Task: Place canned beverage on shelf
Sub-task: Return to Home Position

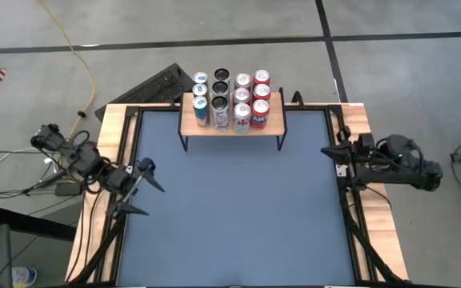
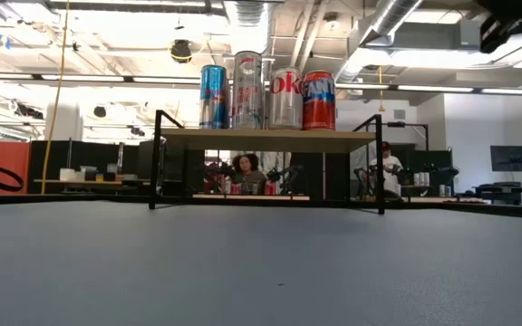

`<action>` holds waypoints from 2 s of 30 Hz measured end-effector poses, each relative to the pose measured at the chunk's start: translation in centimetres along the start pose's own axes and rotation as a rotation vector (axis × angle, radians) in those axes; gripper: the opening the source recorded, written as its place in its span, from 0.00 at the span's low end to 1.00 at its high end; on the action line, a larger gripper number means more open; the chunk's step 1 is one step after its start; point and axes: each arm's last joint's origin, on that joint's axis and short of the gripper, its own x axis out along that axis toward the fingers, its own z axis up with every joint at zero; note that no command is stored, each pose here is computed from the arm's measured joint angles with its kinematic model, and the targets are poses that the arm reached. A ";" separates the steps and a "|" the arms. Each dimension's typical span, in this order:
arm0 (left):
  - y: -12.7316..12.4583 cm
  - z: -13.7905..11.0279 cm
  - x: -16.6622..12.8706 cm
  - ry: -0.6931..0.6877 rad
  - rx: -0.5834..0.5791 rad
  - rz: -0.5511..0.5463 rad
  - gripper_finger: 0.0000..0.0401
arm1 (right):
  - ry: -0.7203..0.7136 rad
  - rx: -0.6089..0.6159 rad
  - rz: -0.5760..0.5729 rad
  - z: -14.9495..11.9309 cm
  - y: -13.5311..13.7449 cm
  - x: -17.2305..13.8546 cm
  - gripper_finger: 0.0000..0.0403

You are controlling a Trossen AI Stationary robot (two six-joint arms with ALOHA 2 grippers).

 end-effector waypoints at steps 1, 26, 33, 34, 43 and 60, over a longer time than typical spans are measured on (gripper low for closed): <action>0.0 -0.5 0.1 -0.004 0.018 -0.007 0.86 | 0.001 0.005 0.008 -0.5 -0.1 0.2 0.00; -0.2 -12.4 -3.0 -0.114 -0.027 -0.222 0.86 | 0.046 0.035 0.059 -11.0 -1.1 2.8 0.00; 0.3 -13.1 -2.9 -0.044 -0.011 -0.062 0.86 | 0.084 0.041 0.038 -11.4 -1.1 2.8 0.00; 0.3 -13.2 -2.9 -0.035 -0.003 -0.077 0.86 | 0.091 0.040 0.036 -11.5 -1.2 2.8 0.00; 0.7 -13.7 -3.7 0.001 -0.011 0.031 0.86 | 0.164 0.037 -0.010 -12.3 -1.4 2.8 0.00; 0.5 -13.3 -4.1 -0.044 0.075 -0.009 0.86 | 0.167 0.052 -0.009 -12.3 -1.4 2.7 0.00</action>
